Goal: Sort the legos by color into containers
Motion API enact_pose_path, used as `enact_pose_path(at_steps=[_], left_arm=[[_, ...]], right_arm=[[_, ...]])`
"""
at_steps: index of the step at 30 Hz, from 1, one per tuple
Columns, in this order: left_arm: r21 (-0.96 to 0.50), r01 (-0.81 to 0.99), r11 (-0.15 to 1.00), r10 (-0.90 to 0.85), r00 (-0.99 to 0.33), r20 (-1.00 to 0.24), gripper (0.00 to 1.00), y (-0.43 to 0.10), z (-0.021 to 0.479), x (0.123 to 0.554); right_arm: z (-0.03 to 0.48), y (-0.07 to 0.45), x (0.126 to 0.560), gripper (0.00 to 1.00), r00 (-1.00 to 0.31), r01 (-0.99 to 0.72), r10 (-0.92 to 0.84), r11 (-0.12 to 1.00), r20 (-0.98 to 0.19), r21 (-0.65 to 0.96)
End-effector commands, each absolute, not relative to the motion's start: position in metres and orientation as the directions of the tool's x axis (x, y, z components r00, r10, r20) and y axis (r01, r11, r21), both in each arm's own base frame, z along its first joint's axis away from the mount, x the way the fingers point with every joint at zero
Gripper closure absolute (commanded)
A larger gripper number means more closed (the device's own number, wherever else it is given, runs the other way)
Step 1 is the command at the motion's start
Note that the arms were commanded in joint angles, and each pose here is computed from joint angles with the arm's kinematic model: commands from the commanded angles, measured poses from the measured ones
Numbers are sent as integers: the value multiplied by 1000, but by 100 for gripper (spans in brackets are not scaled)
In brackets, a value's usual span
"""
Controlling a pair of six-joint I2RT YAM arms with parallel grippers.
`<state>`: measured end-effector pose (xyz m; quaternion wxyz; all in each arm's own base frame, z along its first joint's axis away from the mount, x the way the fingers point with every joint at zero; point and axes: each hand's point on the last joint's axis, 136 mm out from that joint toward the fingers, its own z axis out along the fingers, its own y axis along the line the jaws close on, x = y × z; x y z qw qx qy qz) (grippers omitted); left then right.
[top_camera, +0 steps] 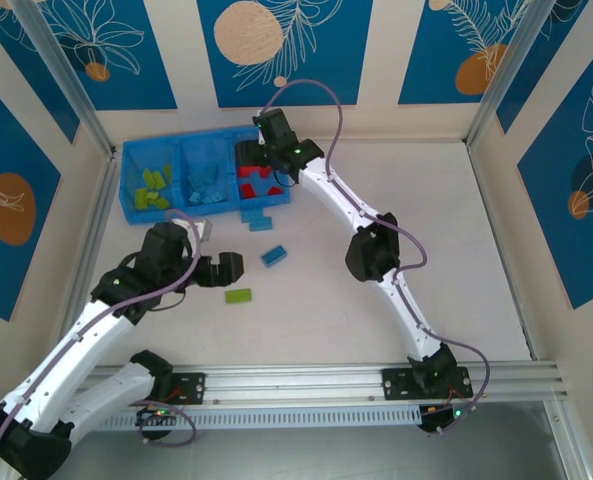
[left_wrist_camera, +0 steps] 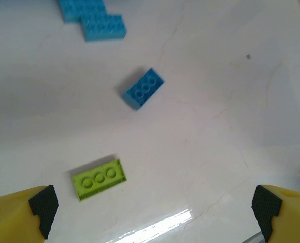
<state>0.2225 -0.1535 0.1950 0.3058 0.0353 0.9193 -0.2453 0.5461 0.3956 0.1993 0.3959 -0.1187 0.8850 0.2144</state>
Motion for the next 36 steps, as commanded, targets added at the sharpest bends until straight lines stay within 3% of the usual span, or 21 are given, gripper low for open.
enact_pose_path(at_steps=[1,8,13,19,27,34,36], left_arm=[[-440,102,892,-149,-854,-499,0,-147,167,221],[-405,39,913,-129,-916,-380,0,-150,130,204],[-293,-20,956,-108,-952,-285,0,-146,105,185],[-215,-18,976,-89,-940,-328,0,-154,80,195],[-148,-61,987,-113,-923,-369,1,-162,54,226],[-146,-52,988,-95,-949,-301,4,-172,26,223],[-136,-54,989,-92,-952,-291,9,-172,20,223]], right_arm=[[263,390,512,15,-637,-450,-59,838,-769,309],[298,363,435,14,-660,-509,-109,792,-743,336],[268,339,365,13,-726,-486,-108,780,-680,394],[219,305,309,11,-760,-416,-118,844,-640,338],[178,279,261,11,-795,-406,-217,884,-566,231],[164,269,250,10,-814,-379,-201,895,-545,235],[165,271,249,10,-810,-388,-208,892,-548,233]])
